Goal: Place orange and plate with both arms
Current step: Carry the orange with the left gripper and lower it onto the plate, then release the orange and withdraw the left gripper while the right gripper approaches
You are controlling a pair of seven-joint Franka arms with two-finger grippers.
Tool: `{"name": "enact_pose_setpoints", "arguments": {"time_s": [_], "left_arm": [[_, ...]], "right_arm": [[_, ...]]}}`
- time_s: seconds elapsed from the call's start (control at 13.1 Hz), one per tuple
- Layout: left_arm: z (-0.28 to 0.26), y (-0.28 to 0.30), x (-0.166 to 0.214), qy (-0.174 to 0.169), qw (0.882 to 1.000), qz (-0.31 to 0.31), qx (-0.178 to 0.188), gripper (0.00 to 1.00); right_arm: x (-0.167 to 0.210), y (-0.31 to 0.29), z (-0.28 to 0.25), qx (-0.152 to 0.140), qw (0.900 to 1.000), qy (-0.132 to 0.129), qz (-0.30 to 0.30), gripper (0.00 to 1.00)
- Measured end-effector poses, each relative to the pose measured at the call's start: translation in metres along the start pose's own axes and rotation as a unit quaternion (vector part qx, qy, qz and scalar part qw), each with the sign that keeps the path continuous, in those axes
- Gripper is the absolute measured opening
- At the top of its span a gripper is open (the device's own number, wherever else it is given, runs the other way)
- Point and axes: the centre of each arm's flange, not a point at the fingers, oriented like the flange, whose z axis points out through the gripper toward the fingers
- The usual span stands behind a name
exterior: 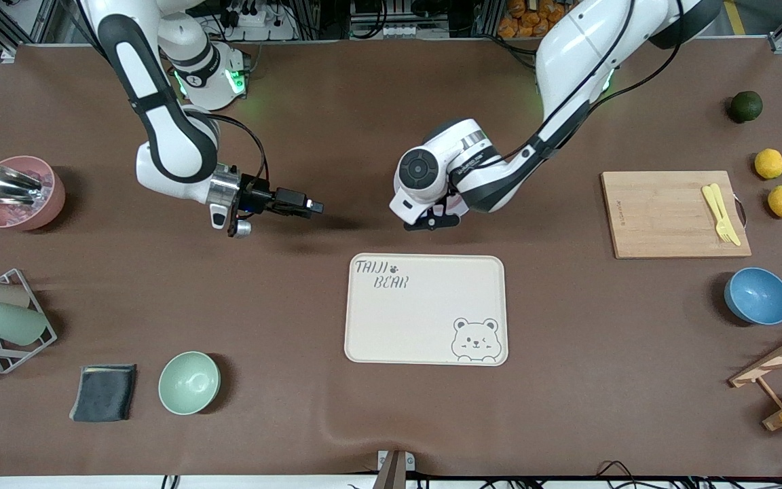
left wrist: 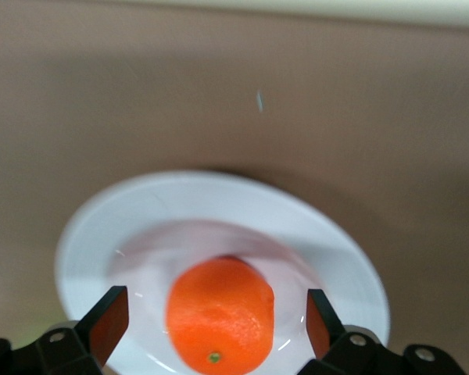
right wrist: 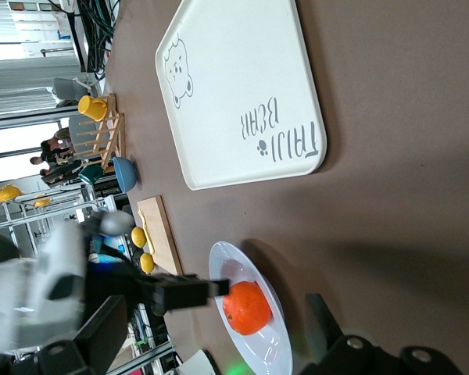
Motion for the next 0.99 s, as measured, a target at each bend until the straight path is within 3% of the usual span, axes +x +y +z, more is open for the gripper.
{"name": "enact_pose_setpoints", "arguments": {"time_s": [0.38, 0.69, 0.84, 0.99], "left_arm": [[-0.145, -0.115, 0.076, 0.063, 0.998, -0.005, -0.018, 1.0], [-0.2, -0.207, 0.105, 0.104, 0.994, 0.031, -0.019, 1.0], [-0.224, -0.26, 0.115, 0.121, 0.991, 0.05, -0.01, 1.0], [-0.247, -0.305, 0.114, 0.128, 0.989, 0.068, -0.024, 1.0]], "right_arm": [[-0.035, 0.018, 0.057, 0.027, 1.0, -0.002, -0.011, 0.96], [-0.056, 0.029, 0.084, 0.023, 1.0, -0.018, -0.006, 0.9], [-0.069, 0.036, 0.102, 0.03, 0.999, -0.015, -0.008, 0.86], [-0.086, 0.041, 0.127, 0.035, 0.999, -0.016, -0.007, 0.84]]}}
